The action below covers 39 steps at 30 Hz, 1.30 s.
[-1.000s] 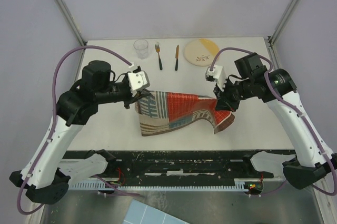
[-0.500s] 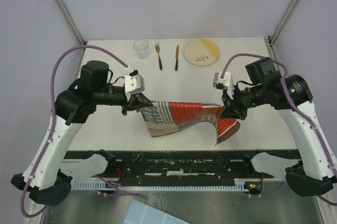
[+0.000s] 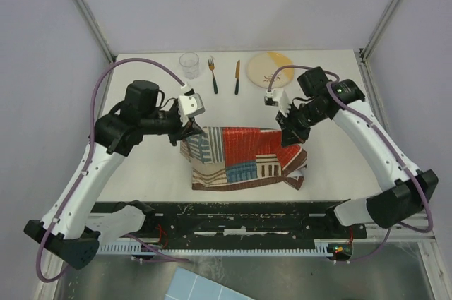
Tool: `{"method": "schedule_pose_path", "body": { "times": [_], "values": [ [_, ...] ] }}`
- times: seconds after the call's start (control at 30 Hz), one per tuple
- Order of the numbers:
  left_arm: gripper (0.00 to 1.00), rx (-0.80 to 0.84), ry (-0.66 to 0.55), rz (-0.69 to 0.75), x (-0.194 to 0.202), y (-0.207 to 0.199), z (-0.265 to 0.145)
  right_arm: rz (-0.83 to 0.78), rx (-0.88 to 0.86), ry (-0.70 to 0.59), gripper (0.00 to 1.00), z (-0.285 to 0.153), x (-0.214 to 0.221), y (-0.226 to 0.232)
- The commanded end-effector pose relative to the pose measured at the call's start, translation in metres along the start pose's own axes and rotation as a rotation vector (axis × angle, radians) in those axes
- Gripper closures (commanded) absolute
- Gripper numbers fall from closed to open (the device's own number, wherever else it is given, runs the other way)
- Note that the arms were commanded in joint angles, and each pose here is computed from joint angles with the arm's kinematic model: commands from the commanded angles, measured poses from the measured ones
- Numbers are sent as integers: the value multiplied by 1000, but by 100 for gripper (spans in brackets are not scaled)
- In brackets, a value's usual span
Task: Set the dinner table for one person
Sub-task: Flatten out the napkin at the center of the board.
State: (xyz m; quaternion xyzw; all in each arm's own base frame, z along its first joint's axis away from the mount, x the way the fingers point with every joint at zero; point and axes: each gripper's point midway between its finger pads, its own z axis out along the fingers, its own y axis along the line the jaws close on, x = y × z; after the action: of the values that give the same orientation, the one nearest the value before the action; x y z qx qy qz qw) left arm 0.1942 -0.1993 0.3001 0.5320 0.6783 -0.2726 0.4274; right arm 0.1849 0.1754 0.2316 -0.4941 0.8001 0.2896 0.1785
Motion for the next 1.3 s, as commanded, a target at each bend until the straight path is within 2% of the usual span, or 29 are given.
{"method": "schedule_pose_path", "body": {
  "times": [0.0,0.17,0.47,0.7,1.1,1.17,1.23,1.27],
  "values": [
    [97,-138,46,65,12,43,19,-39,92,-37,98,24,-24,-51],
    [97,-190,145,65,46,68,42,-6,127,-24,98,47,-32,-93],
    [97,-251,212,61,72,101,64,29,237,-48,98,58,-42,-153],
    [97,-308,216,49,72,120,62,71,372,-171,98,44,-62,-199],
    [97,-565,309,24,98,185,58,134,418,-151,98,62,-59,-244],
    [91,-608,329,20,102,194,56,145,423,-142,98,68,-57,-251],
    [78,-639,339,18,106,201,54,149,432,-139,98,71,-57,-257],
    [76,-655,343,17,108,203,52,152,446,-144,98,72,-58,-262]
  ]
}}
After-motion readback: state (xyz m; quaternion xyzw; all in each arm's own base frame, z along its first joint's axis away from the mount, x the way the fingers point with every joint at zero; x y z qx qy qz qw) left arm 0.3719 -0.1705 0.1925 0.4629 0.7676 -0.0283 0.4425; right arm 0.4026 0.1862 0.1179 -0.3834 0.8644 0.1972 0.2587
